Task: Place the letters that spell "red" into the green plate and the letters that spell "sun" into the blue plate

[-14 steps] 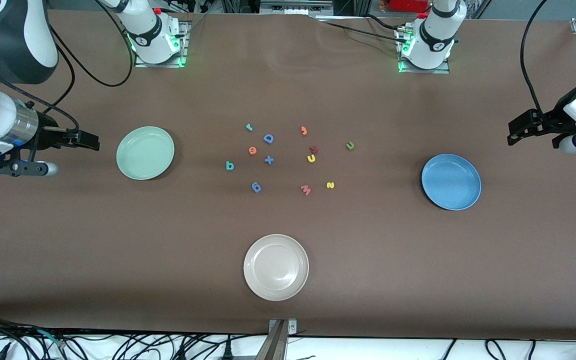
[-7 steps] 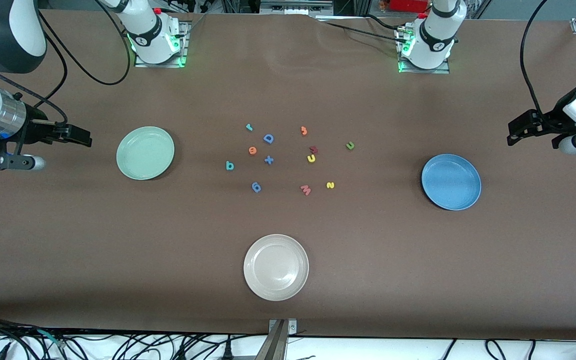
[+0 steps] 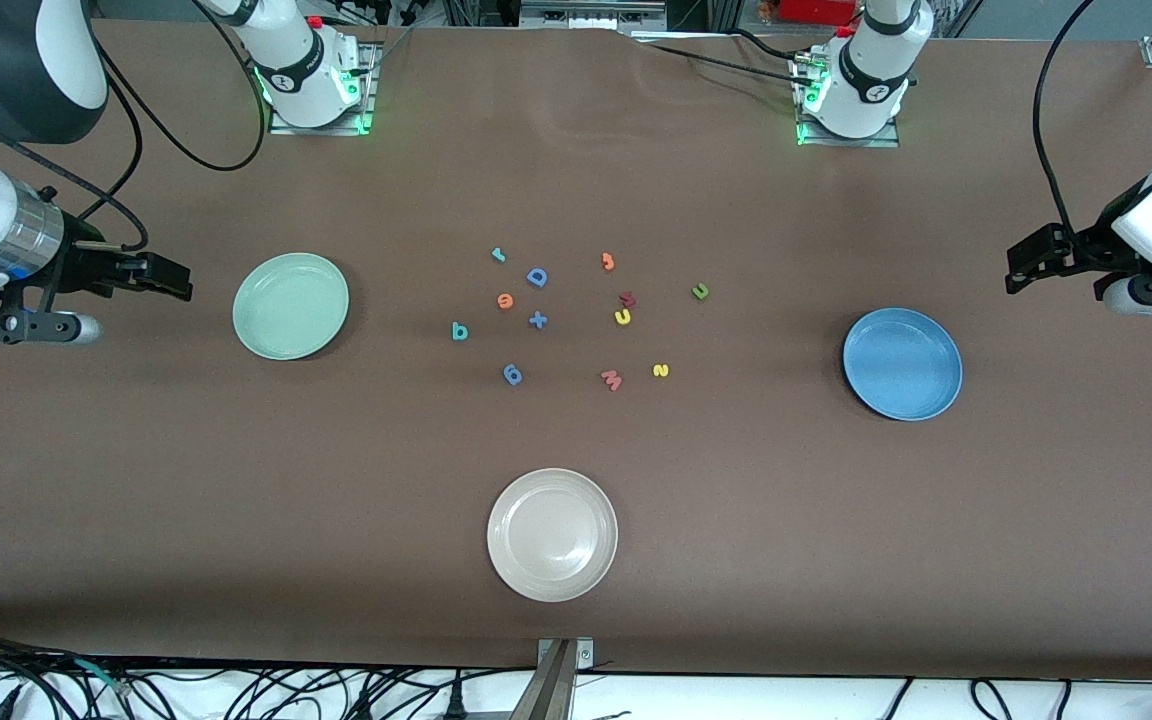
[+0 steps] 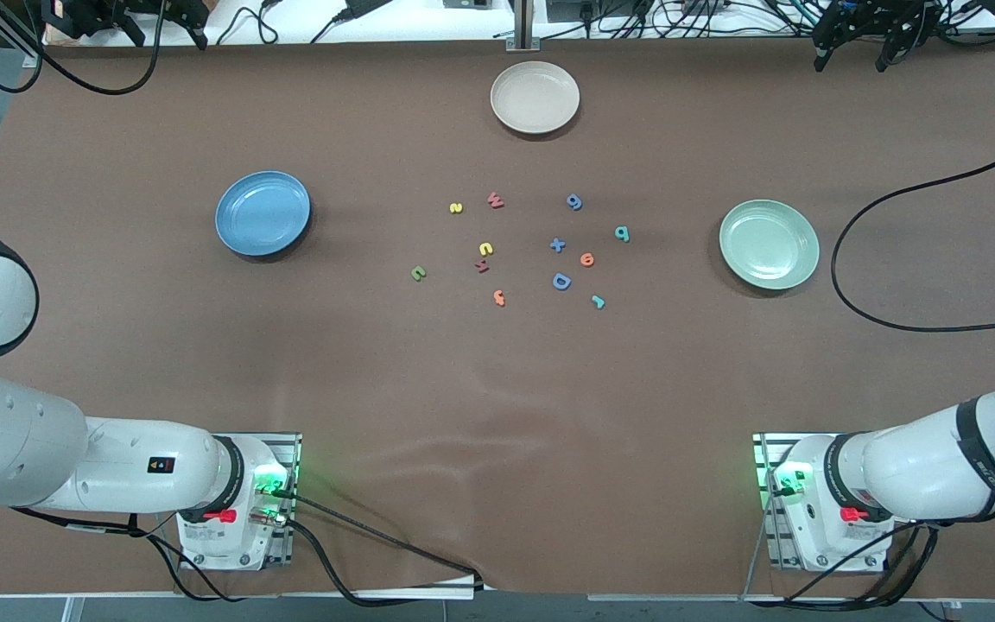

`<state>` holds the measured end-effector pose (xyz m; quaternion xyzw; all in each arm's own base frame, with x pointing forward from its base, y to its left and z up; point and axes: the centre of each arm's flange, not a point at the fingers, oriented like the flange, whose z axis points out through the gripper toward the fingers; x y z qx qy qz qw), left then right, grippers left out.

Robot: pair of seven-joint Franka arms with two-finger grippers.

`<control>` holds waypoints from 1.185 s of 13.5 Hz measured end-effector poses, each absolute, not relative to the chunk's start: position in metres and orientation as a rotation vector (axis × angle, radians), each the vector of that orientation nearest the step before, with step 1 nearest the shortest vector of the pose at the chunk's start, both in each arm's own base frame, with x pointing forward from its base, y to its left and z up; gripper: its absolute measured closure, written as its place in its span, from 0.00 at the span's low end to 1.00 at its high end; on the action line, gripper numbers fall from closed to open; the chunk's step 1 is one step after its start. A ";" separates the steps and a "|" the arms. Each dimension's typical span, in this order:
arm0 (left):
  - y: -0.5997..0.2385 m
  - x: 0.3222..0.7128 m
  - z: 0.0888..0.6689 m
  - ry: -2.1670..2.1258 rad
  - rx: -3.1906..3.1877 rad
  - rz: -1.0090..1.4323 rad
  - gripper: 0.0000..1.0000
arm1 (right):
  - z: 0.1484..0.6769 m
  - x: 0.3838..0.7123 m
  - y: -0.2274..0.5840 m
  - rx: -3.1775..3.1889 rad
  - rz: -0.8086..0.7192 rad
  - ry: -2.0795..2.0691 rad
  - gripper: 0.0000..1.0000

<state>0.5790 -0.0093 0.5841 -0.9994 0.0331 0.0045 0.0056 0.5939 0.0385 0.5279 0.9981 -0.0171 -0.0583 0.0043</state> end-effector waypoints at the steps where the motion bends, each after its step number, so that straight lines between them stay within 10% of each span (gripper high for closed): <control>1: -0.009 0.579 0.584 0.104 -3.129 0.014 0.00 | 0.528 0.594 0.038 3.127 -0.181 -0.055 0.00; 16: -0.030 0.605 0.517 0.076 -3.197 0.164 0.00 | 0.473 0.626 0.051 3.112 -0.122 -0.030 0.00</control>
